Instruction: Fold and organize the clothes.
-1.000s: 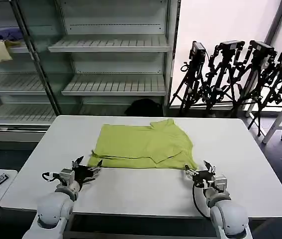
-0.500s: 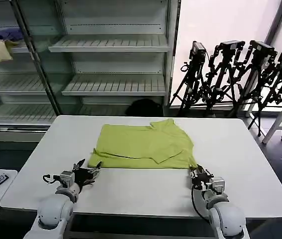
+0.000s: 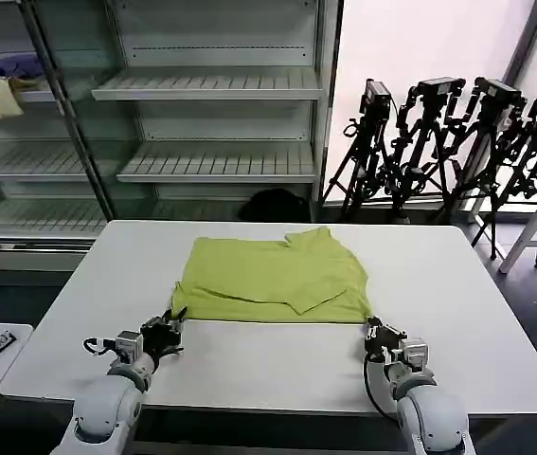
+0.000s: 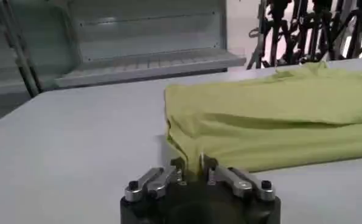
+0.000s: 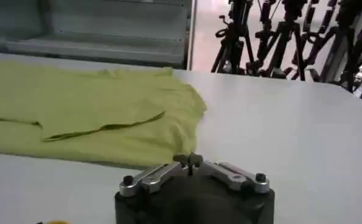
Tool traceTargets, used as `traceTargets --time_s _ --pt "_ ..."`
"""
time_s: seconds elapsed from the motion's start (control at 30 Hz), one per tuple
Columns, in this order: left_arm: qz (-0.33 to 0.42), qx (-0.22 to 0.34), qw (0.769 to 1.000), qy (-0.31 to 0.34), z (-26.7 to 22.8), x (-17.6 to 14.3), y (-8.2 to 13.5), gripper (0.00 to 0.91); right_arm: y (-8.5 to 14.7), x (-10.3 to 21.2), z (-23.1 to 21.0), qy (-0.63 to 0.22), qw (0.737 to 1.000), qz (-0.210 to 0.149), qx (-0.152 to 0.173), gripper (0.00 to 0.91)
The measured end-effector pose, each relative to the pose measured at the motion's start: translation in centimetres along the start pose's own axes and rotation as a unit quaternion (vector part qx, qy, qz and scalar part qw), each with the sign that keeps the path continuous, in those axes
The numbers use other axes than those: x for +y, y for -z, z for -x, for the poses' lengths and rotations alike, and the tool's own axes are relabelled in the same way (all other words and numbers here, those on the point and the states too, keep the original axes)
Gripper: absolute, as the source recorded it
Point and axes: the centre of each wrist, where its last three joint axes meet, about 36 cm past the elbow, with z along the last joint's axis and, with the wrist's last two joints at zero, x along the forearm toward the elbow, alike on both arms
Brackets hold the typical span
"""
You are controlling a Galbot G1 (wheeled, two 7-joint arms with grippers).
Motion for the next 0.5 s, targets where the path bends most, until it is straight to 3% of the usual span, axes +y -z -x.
traceTargets --time_s 0.5 --pt "0.015 -0.002 1.0 -0.012 -6.3 0.1 -0.3 0.0 -1.4 1.9 -7.2 0.018 1.0 0.014 0.014 0.0"
